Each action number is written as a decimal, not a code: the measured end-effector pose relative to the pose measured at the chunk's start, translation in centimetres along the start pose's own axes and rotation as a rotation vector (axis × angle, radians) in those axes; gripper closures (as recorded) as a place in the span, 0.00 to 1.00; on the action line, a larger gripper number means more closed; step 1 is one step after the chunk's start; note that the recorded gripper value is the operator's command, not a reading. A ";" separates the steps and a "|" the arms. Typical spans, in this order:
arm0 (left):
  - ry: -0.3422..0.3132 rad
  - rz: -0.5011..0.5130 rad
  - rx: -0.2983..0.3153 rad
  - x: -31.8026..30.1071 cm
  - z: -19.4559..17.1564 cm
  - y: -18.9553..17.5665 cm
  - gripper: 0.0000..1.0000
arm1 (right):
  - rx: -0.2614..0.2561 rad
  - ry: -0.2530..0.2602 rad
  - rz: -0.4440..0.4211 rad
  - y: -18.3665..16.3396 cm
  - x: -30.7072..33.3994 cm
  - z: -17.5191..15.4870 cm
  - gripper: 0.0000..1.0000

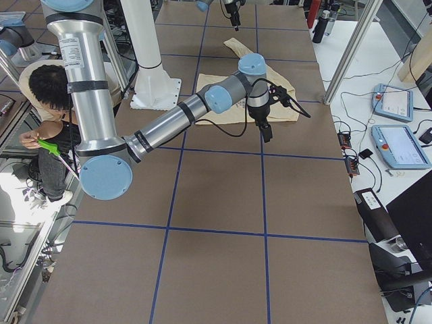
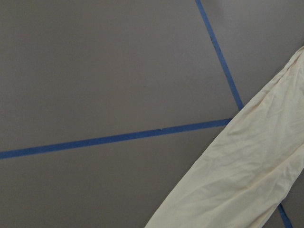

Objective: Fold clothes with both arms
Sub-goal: 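Lower the left gripper onto the other sleeve cuff and grasp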

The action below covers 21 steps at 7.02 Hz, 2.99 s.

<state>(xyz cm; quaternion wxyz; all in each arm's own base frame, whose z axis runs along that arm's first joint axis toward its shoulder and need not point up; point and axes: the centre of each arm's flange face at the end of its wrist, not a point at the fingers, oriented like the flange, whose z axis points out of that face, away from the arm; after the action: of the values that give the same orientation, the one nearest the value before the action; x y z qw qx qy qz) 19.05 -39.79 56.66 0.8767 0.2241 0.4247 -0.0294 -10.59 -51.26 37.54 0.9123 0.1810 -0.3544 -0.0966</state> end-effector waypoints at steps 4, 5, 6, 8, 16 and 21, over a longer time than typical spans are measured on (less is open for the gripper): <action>-0.032 0.002 -0.020 -2.7 3.5 3.1 0.35 | 0.000 -0.003 0.002 0.8 0.6 0.2 0.00; -0.027 0.012 -0.033 -2.4 4.0 3.7 0.37 | 0.001 -0.002 0.002 0.8 0.6 0.2 0.00; -0.024 0.020 -0.046 -2.1 4.5 4.1 0.38 | 0.001 -0.001 0.002 0.8 0.7 0.2 0.00; -0.024 0.032 -0.060 -1.9 5.4 4.5 0.39 | 0.001 0.000 0.002 0.8 0.7 0.2 0.00; -0.038 0.049 -0.078 -2.6 6.0 5.3 0.71 | 0.001 0.000 0.003 0.8 0.7 0.2 0.00; -0.013 0.081 -0.080 -2.0 5.1 5.0 1.00 | 0.002 -0.001 0.003 0.7 0.6 0.2 0.00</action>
<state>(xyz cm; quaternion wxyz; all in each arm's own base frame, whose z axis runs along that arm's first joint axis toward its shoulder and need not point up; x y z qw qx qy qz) 22.68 -37.72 62.73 0.8882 0.2054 0.4105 0.0217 -10.23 -50.85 38.35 0.9121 0.1815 -0.3552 -0.0950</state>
